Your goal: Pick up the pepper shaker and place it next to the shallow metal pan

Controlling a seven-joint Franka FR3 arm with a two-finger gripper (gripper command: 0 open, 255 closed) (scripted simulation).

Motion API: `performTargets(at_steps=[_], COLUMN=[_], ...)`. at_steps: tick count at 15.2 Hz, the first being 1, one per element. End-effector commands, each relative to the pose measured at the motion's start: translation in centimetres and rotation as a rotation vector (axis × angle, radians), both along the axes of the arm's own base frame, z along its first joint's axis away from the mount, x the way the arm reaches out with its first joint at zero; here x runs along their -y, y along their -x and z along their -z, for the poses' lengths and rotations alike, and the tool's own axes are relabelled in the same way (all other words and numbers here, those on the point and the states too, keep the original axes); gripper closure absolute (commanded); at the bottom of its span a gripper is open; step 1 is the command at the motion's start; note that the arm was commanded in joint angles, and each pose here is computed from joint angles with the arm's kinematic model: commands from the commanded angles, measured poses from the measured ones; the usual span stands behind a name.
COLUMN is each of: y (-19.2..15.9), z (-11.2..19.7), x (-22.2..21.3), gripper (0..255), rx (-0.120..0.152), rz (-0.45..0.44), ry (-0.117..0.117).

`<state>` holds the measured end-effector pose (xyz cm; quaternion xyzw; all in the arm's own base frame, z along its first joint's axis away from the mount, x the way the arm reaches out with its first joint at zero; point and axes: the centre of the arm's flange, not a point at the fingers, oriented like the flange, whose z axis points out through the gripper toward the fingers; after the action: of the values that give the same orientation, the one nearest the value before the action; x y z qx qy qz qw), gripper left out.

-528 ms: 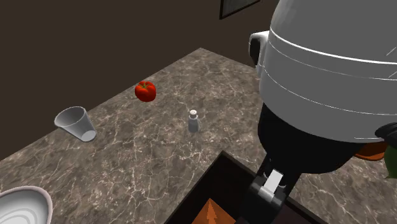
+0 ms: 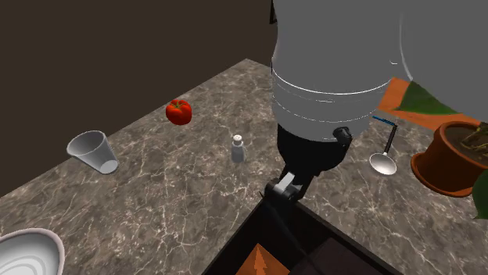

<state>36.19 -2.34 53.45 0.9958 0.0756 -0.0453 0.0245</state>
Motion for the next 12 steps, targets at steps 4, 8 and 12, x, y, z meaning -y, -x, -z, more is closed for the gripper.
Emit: performTargets(at_steps=[4,8,12], y=[-5.0,-9.0,-13.1], z=[3.3,5.9,8.3], x=[1.4,2.6,3.8], gripper=[0,0,0], rx=[0.034,0.059,0.085], rz=[-0.017,-0.031,-0.044], ry=[0.010,0.018,0.026])
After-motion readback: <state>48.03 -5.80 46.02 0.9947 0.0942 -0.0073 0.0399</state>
